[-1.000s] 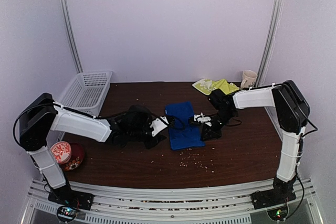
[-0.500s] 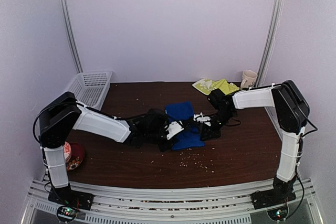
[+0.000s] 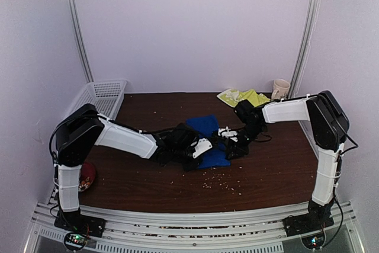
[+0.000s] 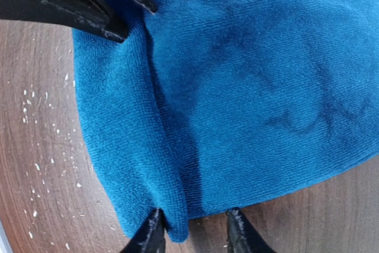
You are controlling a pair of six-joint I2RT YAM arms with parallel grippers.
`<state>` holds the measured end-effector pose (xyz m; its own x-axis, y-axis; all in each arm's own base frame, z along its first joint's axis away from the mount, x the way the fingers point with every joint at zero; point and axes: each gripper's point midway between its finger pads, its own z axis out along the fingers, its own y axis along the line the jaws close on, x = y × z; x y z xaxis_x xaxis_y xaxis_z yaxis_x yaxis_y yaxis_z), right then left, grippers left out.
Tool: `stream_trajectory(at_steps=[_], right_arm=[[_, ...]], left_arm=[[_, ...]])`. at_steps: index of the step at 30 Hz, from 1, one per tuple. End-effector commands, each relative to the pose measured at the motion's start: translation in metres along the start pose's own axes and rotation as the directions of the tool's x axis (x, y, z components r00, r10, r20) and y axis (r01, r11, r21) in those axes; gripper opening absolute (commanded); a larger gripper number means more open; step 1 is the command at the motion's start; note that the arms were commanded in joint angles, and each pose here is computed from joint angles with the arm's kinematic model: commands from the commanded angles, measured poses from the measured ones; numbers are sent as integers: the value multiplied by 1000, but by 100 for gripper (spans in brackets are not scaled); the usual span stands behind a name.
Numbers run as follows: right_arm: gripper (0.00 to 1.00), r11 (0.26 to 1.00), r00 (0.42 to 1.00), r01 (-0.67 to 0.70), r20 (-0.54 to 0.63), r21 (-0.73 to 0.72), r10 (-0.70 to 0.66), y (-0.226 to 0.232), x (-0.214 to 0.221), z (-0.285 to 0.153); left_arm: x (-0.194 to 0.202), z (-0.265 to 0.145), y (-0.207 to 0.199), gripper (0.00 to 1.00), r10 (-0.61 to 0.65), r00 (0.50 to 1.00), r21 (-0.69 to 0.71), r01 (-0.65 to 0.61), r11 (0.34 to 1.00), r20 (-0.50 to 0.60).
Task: Roll the towels
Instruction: Roll the towel at the center of the board.
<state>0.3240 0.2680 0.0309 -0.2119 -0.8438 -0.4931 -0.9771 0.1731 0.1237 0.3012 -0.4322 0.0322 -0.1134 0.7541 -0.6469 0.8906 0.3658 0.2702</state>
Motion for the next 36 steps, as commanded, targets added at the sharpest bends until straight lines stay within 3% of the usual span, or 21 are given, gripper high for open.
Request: stream_trajectory(at_steps=[1, 10, 19, 30, 36], right_arm=[[39, 999, 1000, -7, 18, 49, 6, -11, -12, -12], [49, 998, 984, -42, 178, 44, 34, -17, -28, -62], [51, 968, 960, -11, 268, -250, 80, 27, -40, -55], [46, 907, 931, -136, 260, -399, 254, 30, -46, -19], [41, 896, 918, -268, 187, -354, 349, 10, -34, 10]], left_arm=[[17, 6, 1, 20, -9, 998, -22, 8, 1000, -67], [20, 3, 0, 20, -10, 998, -21, 9, 1000, -64], [16, 2, -1, 20, -17, 999, -14, 17, 1000, -45], [17, -6, -1, 21, -11, 999, -24, 10, 1000, -44], [22, -5, -4, 21, -8, 998, -18, 7, 1000, -54]])
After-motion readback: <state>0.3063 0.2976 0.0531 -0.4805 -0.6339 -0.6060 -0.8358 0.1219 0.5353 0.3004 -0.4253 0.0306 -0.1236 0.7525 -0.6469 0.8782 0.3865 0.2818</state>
